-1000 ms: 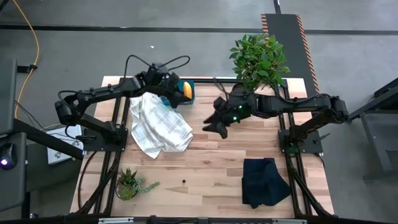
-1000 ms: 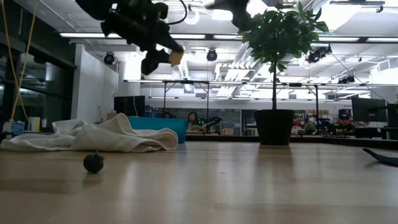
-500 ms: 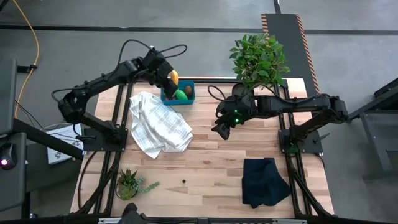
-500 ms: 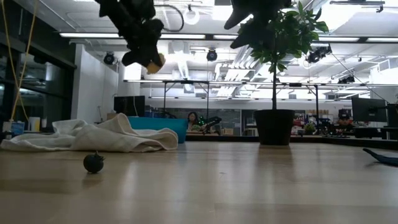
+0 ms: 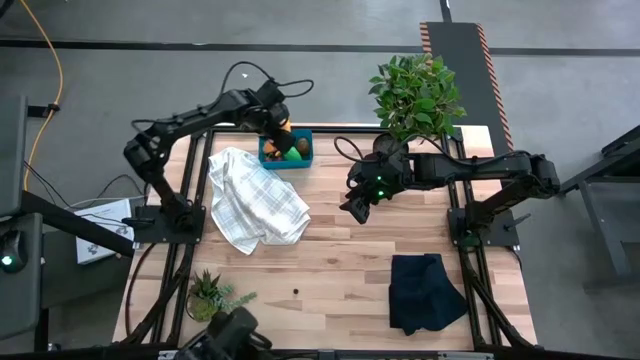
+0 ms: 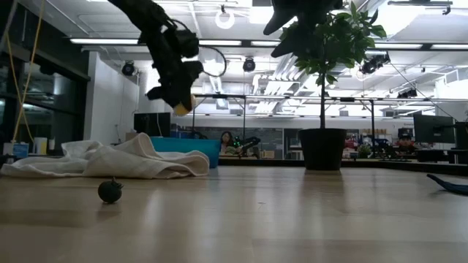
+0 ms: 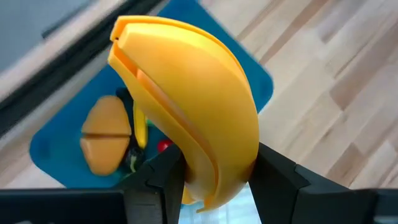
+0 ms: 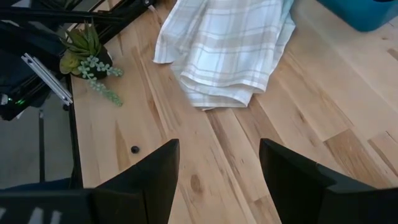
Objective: Pick and placing Produce into tupperware
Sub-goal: Put the yellow banana into the blue bin
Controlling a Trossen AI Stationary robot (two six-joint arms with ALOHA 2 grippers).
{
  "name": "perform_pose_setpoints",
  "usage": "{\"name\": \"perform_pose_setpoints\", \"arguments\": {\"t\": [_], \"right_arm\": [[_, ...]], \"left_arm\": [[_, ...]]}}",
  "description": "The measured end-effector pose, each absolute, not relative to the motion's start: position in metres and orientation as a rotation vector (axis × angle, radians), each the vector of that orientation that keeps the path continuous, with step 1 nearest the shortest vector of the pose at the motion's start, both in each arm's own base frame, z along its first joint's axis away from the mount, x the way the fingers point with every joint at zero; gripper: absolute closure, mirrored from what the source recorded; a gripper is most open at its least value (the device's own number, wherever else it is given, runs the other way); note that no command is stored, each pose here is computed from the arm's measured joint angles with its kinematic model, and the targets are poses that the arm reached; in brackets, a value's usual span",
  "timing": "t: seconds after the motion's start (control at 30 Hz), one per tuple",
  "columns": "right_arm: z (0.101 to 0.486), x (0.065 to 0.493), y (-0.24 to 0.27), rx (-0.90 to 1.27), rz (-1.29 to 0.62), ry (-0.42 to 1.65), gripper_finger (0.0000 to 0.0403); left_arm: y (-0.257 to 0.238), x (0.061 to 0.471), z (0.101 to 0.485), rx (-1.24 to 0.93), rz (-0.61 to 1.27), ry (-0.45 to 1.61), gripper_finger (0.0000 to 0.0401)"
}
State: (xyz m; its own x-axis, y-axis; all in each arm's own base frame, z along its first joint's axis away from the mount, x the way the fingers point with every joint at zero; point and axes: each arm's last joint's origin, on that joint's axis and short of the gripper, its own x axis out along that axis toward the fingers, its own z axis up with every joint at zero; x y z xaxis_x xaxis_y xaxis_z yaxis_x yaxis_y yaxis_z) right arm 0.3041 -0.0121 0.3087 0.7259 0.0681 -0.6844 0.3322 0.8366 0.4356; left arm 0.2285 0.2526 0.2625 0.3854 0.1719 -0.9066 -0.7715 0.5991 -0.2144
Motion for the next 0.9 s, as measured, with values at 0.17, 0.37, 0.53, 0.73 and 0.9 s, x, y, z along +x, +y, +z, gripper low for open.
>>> {"name": "perform_pose_setpoints", "arguments": {"t": [0.17,0.37,0.53,0.73,0.9], "right_arm": [[0.309,0.304,-0.01,0.571,-0.151,0.755,0.0189],[0.309,0.304,-0.006,0.557,-0.157,0.754,0.0189],[0.309,0.304,-0.005,0.553,-0.158,0.754,0.0189],[0.309,0.304,-0.005,0.553,-0.158,0.754,0.0189],[0.308,0.304,-0.005,0.548,-0.156,0.755,0.0189]], "left_arm": [[0.26,0.235,0.244,-0.744,0.671,1.072,0.0259],[0.265,0.239,0.23,-0.757,0.677,1.101,0.0259],[0.269,0.242,0.218,-0.776,0.679,1.131,0.0259],[0.271,0.243,0.213,-0.781,0.685,1.143,0.0258],[0.273,0.244,0.213,-0.768,0.707,1.122,0.0248]]}}
